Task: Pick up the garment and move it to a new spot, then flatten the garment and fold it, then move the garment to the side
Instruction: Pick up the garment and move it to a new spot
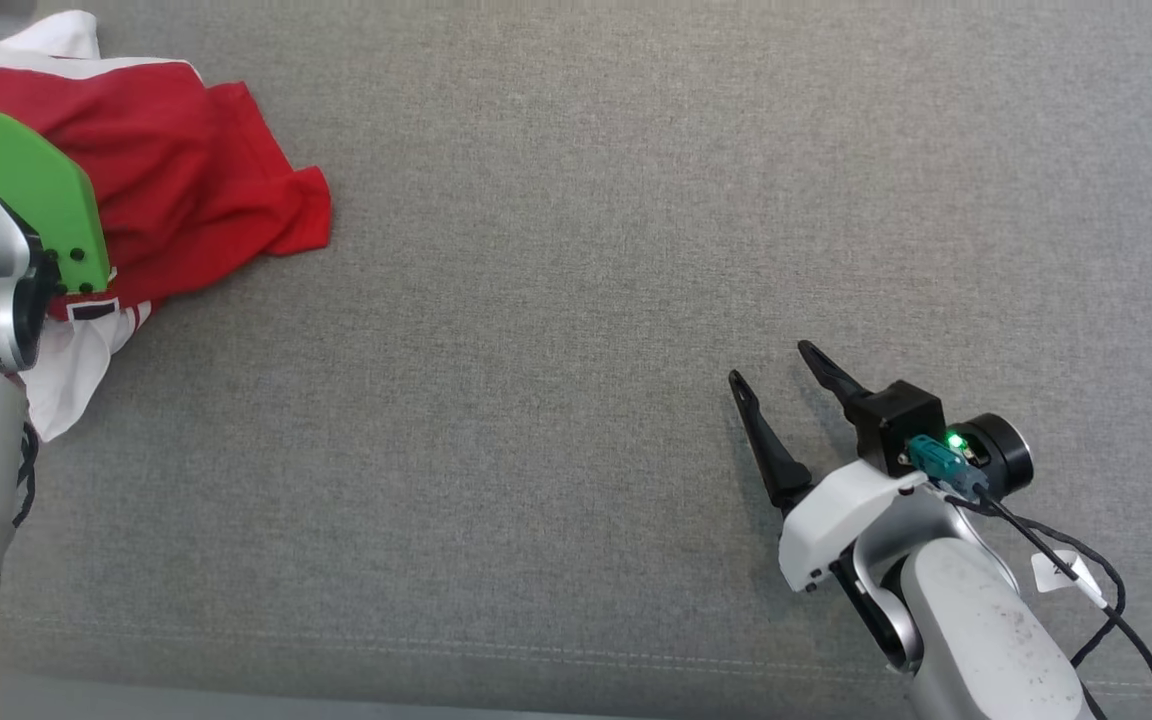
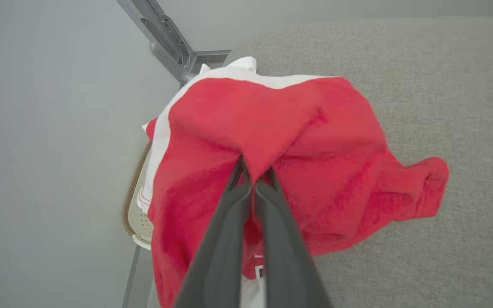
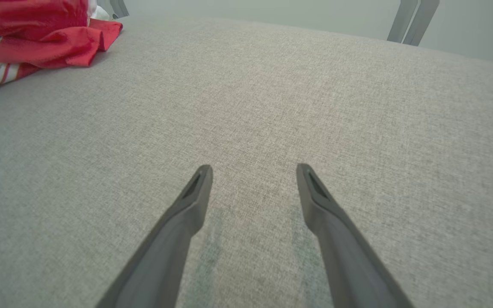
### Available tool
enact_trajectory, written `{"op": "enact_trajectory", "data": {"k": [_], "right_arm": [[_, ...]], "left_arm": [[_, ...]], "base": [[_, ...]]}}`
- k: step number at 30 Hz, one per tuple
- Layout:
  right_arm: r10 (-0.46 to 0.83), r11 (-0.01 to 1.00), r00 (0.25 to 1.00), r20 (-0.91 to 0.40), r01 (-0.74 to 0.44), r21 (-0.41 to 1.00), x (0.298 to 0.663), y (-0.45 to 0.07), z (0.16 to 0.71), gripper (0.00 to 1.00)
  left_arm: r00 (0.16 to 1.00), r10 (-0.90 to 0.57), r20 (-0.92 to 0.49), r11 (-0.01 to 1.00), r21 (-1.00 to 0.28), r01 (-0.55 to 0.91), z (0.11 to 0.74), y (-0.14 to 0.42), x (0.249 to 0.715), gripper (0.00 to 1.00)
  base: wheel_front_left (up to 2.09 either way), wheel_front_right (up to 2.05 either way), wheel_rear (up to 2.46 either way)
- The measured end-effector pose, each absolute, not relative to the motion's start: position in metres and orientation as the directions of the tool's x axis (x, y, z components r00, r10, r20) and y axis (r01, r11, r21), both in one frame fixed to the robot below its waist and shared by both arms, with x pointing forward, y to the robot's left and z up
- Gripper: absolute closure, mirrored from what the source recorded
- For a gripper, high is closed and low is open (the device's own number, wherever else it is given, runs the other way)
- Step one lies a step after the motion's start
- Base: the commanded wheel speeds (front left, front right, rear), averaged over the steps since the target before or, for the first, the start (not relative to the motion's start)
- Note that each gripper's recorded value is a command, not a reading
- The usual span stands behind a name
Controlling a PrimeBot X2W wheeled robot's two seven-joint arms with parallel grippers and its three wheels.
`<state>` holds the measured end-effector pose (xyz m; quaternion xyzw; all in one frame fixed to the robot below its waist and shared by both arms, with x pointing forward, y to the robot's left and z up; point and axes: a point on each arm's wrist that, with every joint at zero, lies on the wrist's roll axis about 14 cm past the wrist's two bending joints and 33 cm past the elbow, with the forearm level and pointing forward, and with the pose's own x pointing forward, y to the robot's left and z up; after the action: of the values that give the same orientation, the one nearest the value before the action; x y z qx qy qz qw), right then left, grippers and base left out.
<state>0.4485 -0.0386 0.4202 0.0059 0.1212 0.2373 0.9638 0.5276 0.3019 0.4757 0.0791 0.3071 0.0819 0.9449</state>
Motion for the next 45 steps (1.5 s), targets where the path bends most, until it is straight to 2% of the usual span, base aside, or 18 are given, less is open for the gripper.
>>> {"op": "enact_trajectory", "data": {"k": [7,13,19,27,32,37,39,45], "right_arm": [[0.419,0.908,0.891,-0.175,-0.413,0.070,0.448,-0.053,0.443,0.00],[0.347,0.938,0.924,-0.160,-0.341,0.063,0.440,-0.081,0.452,0.00],[0.261,0.965,0.955,-0.138,-0.253,0.077,0.431,-0.114,0.460,0.00],[0.129,0.989,0.983,-0.129,-0.119,0.084,0.412,-0.162,0.462,0.00],[0.066,0.995,0.989,-0.133,-0.054,0.087,0.403,-0.184,0.460,0.00],[0.013,0.995,0.989,-0.150,0.001,0.095,0.394,-0.201,0.453,0.00],[0.000,0.995,0.987,-0.161,0.016,0.095,0.392,-0.205,0.449,0.00],[-0.004,0.995,0.986,-0.164,0.021,0.102,0.391,-0.206,0.445,0.00]], "left_arm": [[0.921,0.092,-0.378,0.986,0.161,-0.033,0.554,0.261,0.547,1.00],[0.970,-0.108,-0.217,0.986,0.104,0.133,0.608,0.181,0.559,1.00],[0.928,-0.347,-0.134,0.929,0.083,0.360,0.630,0.082,0.555,1.00],[0.771,-0.635,-0.052,0.773,-0.024,0.634,0.632,-0.048,0.524,1.00],[0.672,-0.737,-0.074,0.676,-0.052,0.735,0.606,-0.094,0.502,1.00],[0.600,-0.774,-0.204,0.628,-0.123,0.769,0.545,-0.116,0.486,1.00],[0.602,-0.758,-0.251,0.643,-0.139,0.753,0.523,-0.112,0.488,1.00],[0.689,-0.624,-0.368,0.765,-0.113,0.634,0.471,-0.061,0.512,1.00]], "base": [[0.00,0.00,0.00],[0.00,0.00,0.00],[0.00,0.00,0.00],[0.00,0.00,0.00],[0.00,0.00,0.00],[0.00,0.00,0.00],[0.00,0.00,0.00],[0.00,0.00,0.00]]}}
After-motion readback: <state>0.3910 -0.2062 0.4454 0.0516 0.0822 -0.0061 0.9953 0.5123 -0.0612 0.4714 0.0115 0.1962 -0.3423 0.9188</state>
